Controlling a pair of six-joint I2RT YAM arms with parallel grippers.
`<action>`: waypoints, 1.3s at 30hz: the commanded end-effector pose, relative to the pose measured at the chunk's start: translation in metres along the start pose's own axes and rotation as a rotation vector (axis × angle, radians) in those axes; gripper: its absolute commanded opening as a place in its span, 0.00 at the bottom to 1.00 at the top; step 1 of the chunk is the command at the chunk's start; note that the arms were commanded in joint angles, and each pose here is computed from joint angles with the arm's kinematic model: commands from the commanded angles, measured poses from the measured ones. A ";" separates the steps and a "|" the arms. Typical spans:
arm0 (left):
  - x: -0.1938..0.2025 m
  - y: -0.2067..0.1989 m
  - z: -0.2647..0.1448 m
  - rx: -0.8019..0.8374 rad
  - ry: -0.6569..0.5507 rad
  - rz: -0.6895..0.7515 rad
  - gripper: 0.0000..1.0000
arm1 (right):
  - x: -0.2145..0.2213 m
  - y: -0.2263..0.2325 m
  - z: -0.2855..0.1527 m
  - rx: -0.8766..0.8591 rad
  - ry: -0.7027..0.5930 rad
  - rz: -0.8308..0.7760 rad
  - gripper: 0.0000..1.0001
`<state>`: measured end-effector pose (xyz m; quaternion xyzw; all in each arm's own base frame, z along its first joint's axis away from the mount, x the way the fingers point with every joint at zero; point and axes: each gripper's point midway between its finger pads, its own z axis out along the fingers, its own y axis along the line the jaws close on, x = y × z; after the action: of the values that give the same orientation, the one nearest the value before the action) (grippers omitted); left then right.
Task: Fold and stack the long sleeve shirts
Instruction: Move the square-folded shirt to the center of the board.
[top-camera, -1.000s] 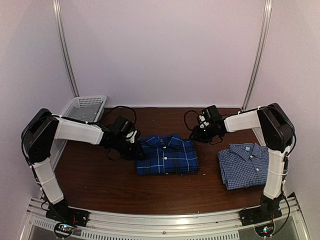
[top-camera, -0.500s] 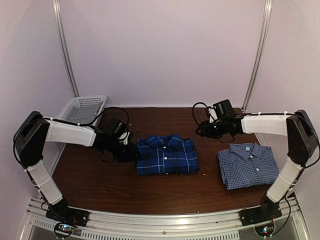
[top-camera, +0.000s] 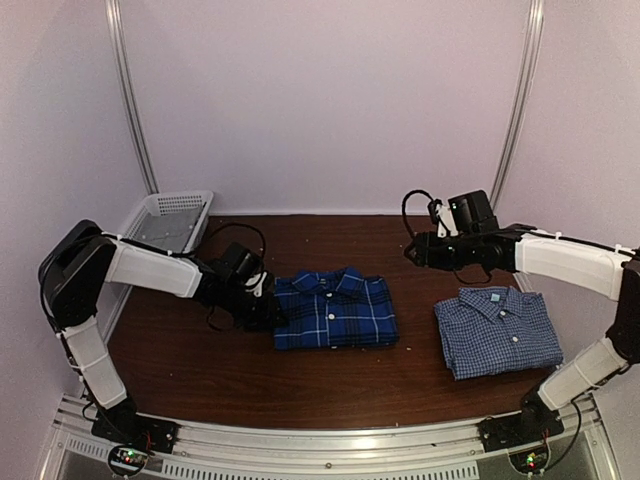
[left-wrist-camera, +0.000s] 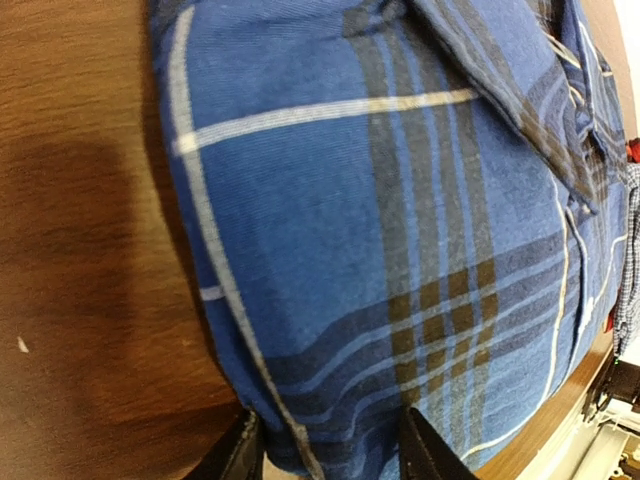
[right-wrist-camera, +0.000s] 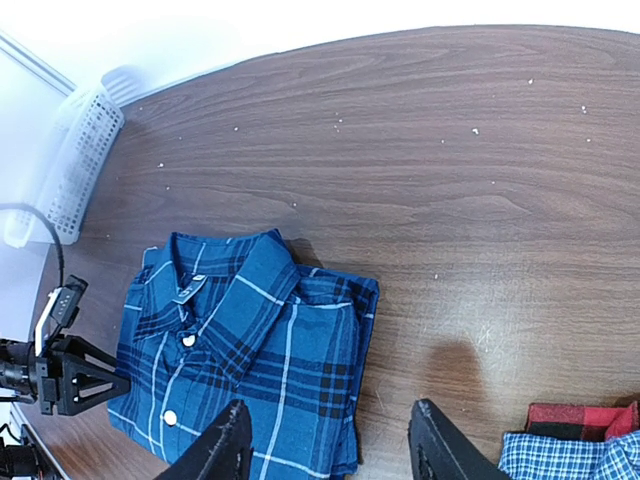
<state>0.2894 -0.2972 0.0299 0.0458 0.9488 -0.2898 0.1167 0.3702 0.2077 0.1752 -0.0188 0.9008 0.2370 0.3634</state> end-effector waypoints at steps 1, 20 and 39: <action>0.007 -0.006 0.011 0.023 0.015 0.000 0.43 | 0.007 -0.004 -0.011 0.026 0.000 -0.002 0.56; -0.006 0.055 -0.041 -0.168 -0.050 -0.006 0.00 | 0.025 -0.002 -0.013 0.022 0.032 -0.024 0.56; -0.040 0.157 -0.125 -0.435 -0.100 -0.047 0.01 | 0.046 -0.011 -0.010 0.043 0.063 -0.044 0.59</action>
<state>0.3116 -0.1016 0.0424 -0.0317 0.9838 -0.1004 0.1454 0.3353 0.2055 0.1430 -0.0350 0.9182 0.2212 0.3268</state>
